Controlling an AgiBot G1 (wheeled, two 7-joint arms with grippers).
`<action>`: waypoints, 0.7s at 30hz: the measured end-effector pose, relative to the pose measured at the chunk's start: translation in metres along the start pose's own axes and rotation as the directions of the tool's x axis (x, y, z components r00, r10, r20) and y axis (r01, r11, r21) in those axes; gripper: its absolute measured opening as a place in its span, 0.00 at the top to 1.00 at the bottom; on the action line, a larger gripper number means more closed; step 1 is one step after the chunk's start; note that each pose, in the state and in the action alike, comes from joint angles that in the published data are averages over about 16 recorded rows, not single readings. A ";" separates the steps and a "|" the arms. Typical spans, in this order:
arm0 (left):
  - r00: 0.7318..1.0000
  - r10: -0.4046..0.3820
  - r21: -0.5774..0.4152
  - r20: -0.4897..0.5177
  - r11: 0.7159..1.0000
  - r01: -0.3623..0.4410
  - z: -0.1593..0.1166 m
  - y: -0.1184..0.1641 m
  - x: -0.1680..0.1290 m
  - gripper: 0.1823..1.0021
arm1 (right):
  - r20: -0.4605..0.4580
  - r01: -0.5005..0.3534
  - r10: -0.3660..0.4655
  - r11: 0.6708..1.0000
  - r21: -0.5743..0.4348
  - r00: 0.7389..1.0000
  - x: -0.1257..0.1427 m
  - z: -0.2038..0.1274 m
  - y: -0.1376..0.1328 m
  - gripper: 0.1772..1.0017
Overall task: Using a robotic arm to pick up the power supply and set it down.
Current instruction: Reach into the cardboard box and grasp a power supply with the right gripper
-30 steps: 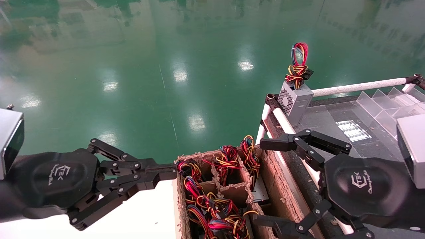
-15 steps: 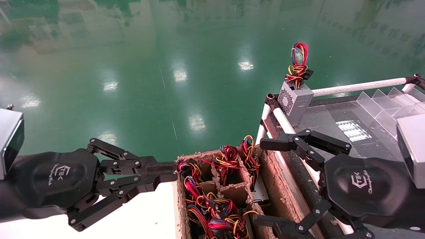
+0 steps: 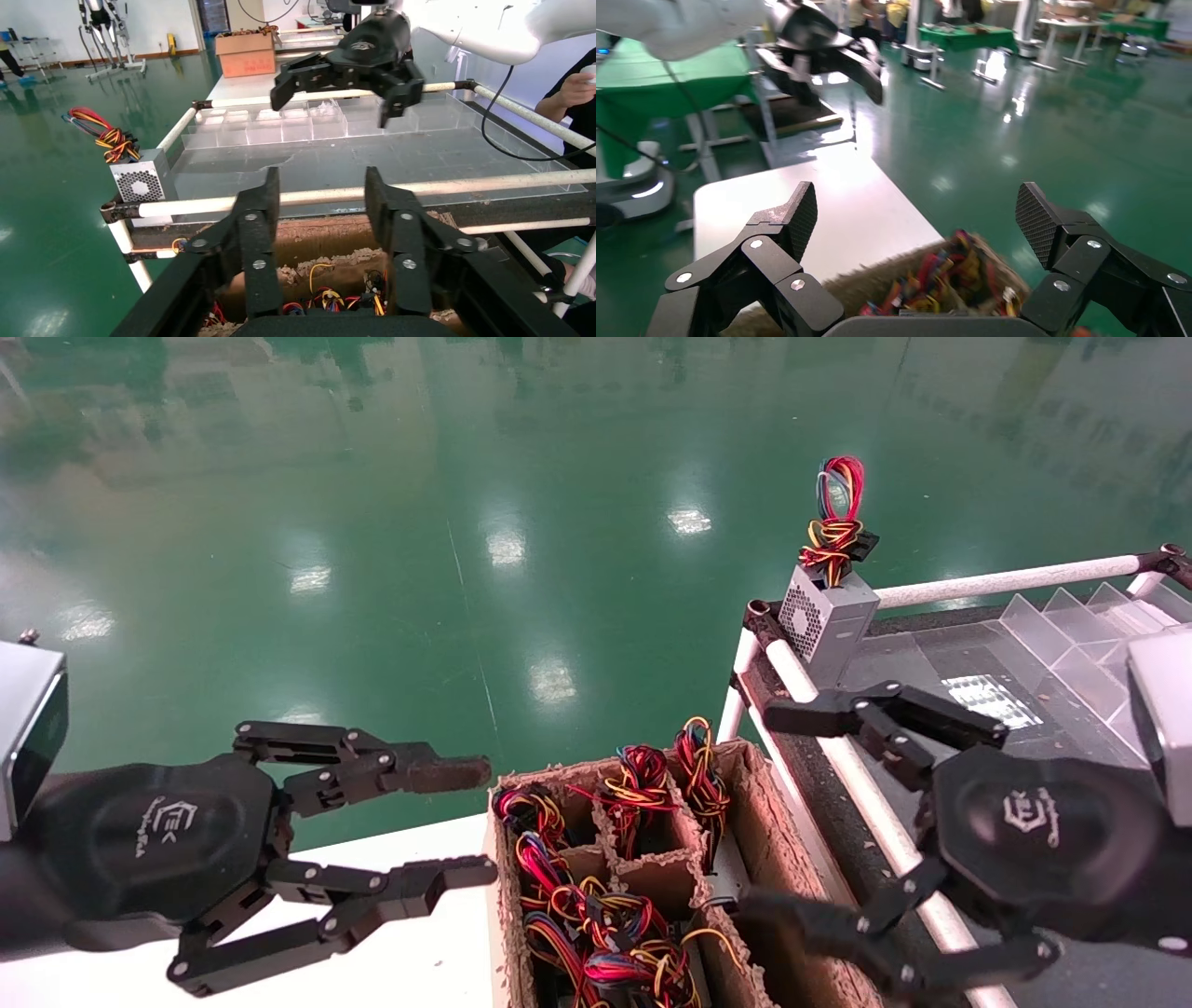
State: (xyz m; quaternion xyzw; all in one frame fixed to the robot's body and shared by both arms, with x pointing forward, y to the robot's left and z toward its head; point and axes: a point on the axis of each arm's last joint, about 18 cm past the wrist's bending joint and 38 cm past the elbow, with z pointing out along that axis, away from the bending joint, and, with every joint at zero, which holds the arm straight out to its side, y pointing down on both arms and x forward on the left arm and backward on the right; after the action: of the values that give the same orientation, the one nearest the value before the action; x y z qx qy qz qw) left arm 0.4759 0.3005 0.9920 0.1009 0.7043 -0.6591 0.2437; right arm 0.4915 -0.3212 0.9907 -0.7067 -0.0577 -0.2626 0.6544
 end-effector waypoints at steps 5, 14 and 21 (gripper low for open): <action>1.000 0.000 0.000 0.000 1.000 0.000 0.000 0.000 0.000 0.58 | -0.058 -0.036 0.034 0.999 -0.037 0.998 0.015 -0.007 0.011 0.00; 1.000 0.000 0.000 0.001 1.000 0.000 0.000 0.000 0.000 0.32 | -0.122 -0.090 0.079 0.992 -0.089 0.989 0.033 -0.012 0.028 0.00; 1.000 0.000 0.000 0.001 1.000 0.000 0.000 0.000 0.000 0.16 | -0.167 -0.127 0.108 0.985 -0.112 0.980 0.046 -0.010 0.040 0.00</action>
State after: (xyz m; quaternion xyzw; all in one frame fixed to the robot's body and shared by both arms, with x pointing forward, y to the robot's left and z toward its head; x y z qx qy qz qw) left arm 0.4761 0.3006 0.9920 0.1006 0.7043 -0.6590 0.2439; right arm 0.5452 -0.3481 0.9760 -0.7242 0.0533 -0.2824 0.6268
